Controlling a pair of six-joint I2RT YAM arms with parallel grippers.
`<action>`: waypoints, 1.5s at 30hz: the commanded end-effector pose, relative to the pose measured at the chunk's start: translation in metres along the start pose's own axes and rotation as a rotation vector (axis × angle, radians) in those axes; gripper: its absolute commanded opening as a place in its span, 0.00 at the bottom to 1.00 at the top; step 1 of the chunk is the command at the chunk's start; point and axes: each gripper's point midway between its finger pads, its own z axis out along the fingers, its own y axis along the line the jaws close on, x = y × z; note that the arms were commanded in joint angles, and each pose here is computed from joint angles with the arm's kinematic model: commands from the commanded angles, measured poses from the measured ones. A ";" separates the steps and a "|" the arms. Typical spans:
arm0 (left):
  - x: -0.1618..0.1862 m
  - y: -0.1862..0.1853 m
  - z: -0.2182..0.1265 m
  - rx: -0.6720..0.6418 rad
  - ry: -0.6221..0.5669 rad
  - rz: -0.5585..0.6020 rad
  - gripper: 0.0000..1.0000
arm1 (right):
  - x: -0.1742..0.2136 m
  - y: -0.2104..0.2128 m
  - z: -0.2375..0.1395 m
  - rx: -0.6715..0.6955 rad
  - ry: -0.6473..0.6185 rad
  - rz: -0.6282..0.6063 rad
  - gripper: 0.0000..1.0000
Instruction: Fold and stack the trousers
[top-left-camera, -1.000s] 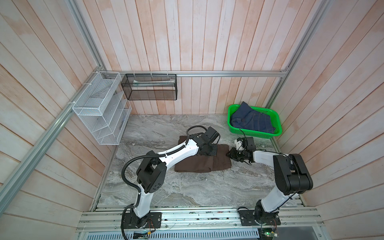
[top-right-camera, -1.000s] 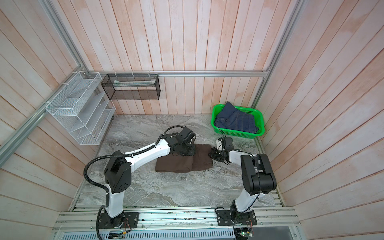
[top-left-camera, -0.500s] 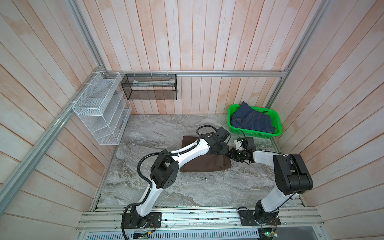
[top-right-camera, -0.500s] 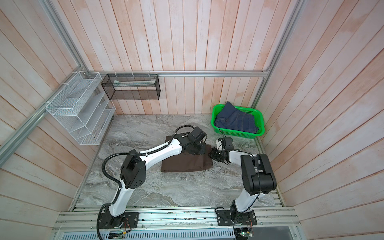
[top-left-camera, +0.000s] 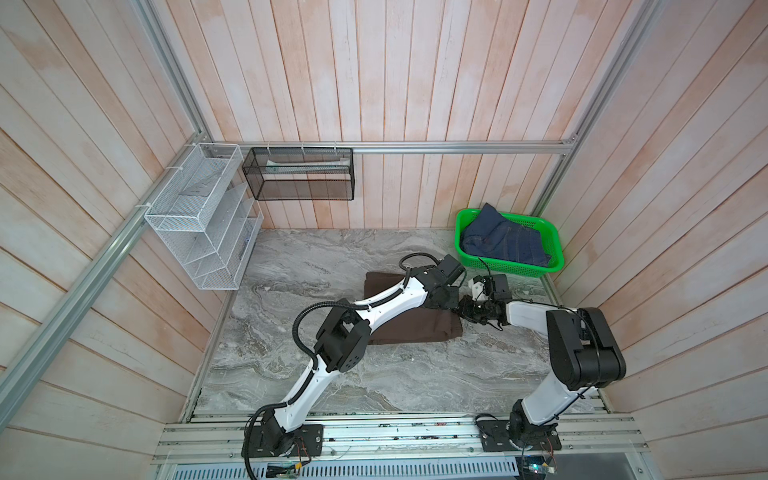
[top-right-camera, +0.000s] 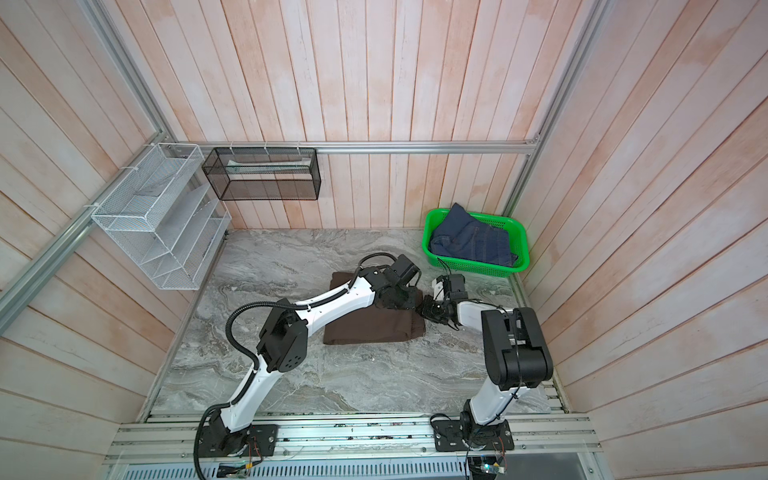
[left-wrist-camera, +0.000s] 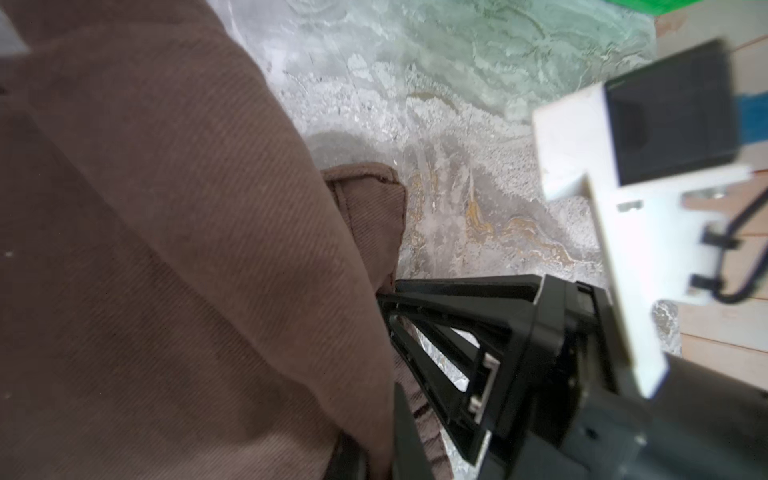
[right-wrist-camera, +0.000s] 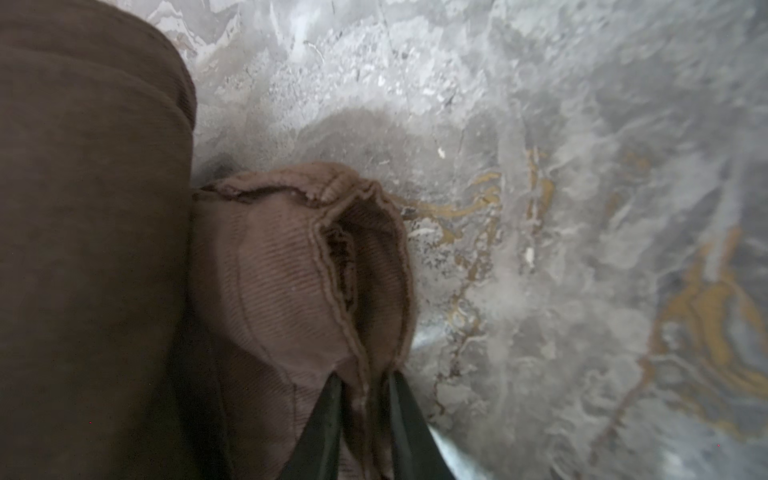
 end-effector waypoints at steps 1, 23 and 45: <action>-0.010 -0.019 -0.002 0.070 -0.021 0.002 0.12 | 0.038 -0.015 0.006 0.047 0.126 0.037 0.24; -0.034 0.062 -0.155 0.135 -0.304 0.019 0.62 | -0.040 0.050 -0.097 0.082 -0.188 -0.071 0.42; 0.065 0.239 -0.064 -0.001 0.074 -0.177 0.61 | 0.009 -0.008 -0.019 0.110 0.044 0.040 0.36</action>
